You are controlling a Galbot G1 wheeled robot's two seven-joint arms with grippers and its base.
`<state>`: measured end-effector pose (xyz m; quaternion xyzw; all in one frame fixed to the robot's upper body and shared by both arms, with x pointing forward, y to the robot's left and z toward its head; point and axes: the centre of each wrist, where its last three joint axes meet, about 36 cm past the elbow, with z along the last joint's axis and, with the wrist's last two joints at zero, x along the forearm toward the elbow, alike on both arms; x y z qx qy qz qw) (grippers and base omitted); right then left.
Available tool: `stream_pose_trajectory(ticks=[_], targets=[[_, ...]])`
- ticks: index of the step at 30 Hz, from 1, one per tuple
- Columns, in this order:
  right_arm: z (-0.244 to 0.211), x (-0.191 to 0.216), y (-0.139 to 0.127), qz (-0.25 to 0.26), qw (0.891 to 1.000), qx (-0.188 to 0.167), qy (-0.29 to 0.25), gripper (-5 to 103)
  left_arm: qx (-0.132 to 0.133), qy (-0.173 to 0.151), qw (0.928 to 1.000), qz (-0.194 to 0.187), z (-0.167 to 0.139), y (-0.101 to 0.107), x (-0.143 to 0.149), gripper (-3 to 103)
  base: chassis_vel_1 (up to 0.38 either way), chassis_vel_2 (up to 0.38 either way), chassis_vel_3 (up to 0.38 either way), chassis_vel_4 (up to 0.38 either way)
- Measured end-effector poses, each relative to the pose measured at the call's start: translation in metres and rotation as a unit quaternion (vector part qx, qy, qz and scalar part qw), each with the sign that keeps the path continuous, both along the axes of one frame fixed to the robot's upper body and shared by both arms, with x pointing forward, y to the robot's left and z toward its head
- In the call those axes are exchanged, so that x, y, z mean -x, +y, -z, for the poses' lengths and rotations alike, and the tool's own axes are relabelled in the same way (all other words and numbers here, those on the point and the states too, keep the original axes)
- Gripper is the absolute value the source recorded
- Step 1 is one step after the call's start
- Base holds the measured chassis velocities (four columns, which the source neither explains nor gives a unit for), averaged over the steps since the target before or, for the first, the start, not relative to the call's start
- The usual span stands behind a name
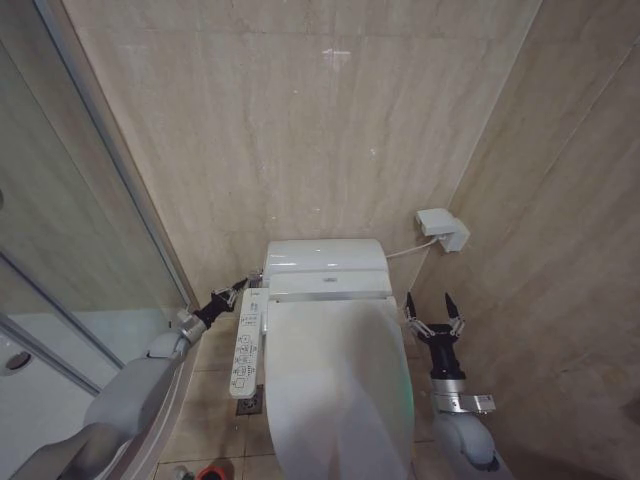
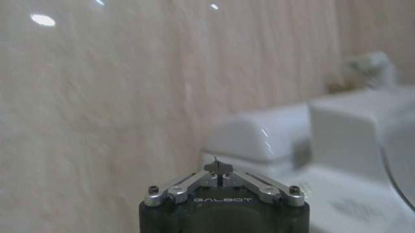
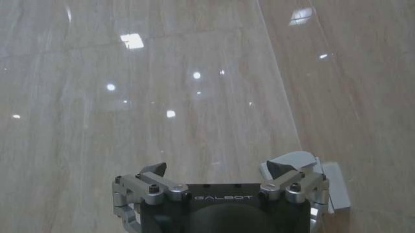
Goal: Open the toilet lid, clean the toilet bowl with a toilet brush, close the toilet lid, and flush.
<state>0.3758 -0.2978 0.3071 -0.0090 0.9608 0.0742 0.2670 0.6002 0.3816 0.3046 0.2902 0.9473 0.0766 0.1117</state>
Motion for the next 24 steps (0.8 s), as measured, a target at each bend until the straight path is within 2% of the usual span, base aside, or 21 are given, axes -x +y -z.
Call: stream_pose_trajectory(ticks=[5, 6, 8, 11, 12, 13, 15, 16, 17, 18, 20, 23, 24], targets=[[0.003, 0.002, 0.000, 0.002, 1.000, -0.001, 0.004, 100, 0.041, -0.048, 0.9966, -0.054, -0.034, -0.011, 0.014, 0, 0.000, 0.000, 0.000, 0.000], [0.003, 0.002, 0.000, 0.002, 1.000, -0.001, 0.004, 100, 0.041, -0.048, 0.9966, -0.054, -0.034, -0.011, 0.014, 0, 0.000, 0.000, 0.000, 0.000], [0.004, 0.002, -0.001, 0.002, 1.000, 0.000, 0.005, 100, 0.057, -0.052, 0.9931, -0.089, -0.054, -0.019, 0.026, 0, 0.000, 0.000, 0.000, 0.000], [0.003, 0.002, -0.001, 0.002, 1.000, 0.000, 0.005, 100, 0.087, -0.031, 0.9854, -0.143, -0.081, -0.039, 0.057, 0, 0.000, 0.000, 0.000, 0.000], [0.003, 0.002, -0.001, 0.002, 1.000, 0.000, 0.005, 100, 0.087, -0.031, 0.9854, -0.143, -0.081, -0.039, 0.057, 0, 0.000, 0.000, 0.000, 0.000], [0.003, 0.003, -0.001, 0.002, 1.000, 0.001, 0.004, 100, 0.098, -0.021, 0.9830, -0.154, -0.092, -0.049, 0.070, 0, 0.000, 0.000, 0.000, 0.000], [0.003, 0.005, -0.003, 0.002, 1.000, 0.003, 0.004, 100, 0.121, 0.002, 0.9741, -0.191, -0.112, -0.064, 0.098, 0, 0.000, 0.000, 0.000, 0.000], [0.003, 0.006, -0.003, 0.002, 1.000, 0.003, 0.003, 100, 0.128, 0.015, 0.9688, -0.212, -0.122, -0.070, 0.113, 16, 0.000, 0.000, 0.000, 0.000], [0.003, 0.007, -0.004, 0.002, 1.000, 0.004, 0.004, 100, 0.134, 0.024, 0.9640, -0.229, -0.133, -0.075, 0.127, 16, 0.000, 0.000, 0.000, 0.000], [0.003, 0.007, -0.004, 0.002, 1.000, 0.004, 0.004, 100, 0.134, 0.024, 0.9640, -0.229, -0.133, -0.075, 0.127, 16, 0.000, 0.000, 0.000, 0.000], [0.004, 0.008, -0.004, 0.001, 1.000, 0.004, 0.003, 100, 0.143, 0.026, 0.9583, -0.246, -0.156, -0.079, 0.158, 16, 0.000, 0.000, 0.000, 0.000], [0.003, 0.009, -0.002, 0.000, 1.000, 0.004, 0.001, 100, 0.131, 0.027, 0.9553, -0.264, -0.168, -0.073, 0.205, 16, 0.000, 0.000, 0.000, 0.000], [0.003, 0.009, -0.002, 0.000, 1.000, 0.004, 0.001, 100, 0.131, 0.027, 0.9553, -0.264, -0.168, -0.073, 0.205, 16, 0.000, 0.000, 0.000, 0.000]])
